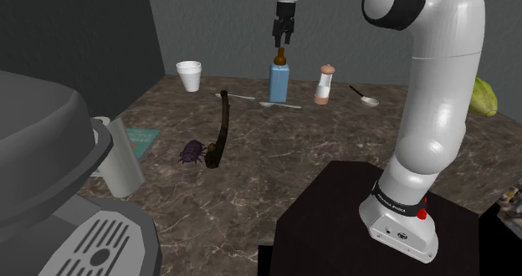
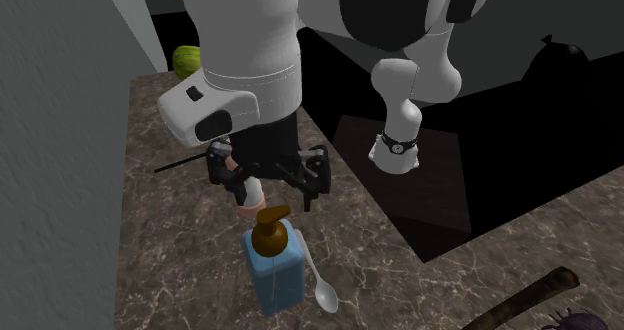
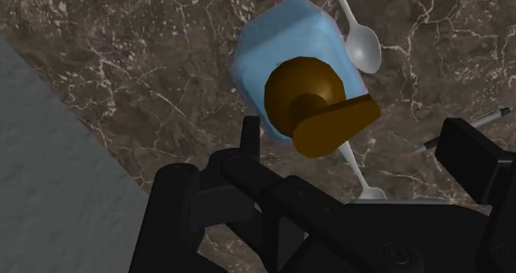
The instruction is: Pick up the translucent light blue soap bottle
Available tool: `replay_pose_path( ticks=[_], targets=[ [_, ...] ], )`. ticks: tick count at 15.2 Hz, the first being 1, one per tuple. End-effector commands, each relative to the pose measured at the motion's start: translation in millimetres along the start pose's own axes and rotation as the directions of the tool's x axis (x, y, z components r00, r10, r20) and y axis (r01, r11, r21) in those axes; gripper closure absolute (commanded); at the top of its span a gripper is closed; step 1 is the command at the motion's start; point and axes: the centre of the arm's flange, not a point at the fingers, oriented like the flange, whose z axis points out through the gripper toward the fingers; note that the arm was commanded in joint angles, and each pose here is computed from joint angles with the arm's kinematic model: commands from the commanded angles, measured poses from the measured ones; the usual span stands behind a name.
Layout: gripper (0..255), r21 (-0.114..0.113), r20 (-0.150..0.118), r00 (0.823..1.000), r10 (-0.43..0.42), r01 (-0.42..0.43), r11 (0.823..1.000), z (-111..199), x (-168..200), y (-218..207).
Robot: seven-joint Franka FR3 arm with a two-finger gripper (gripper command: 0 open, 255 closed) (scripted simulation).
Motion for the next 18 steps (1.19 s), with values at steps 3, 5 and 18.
replay_pose_path(
  ticks=[3, 5, 18],
  targets=[
    [0, 0.0, -0.001, 1.0, -0.003, 0.003, 1.0, 18, 2, 3],
    [0, 0.0, -0.001, 1.0, -0.003, 0.003, 1.0, 29, 2, 3],
    [255, 0.0, -0.001, 1.0, -0.003, 0.003, 1.0, 37, 2, 3]
  ],
)
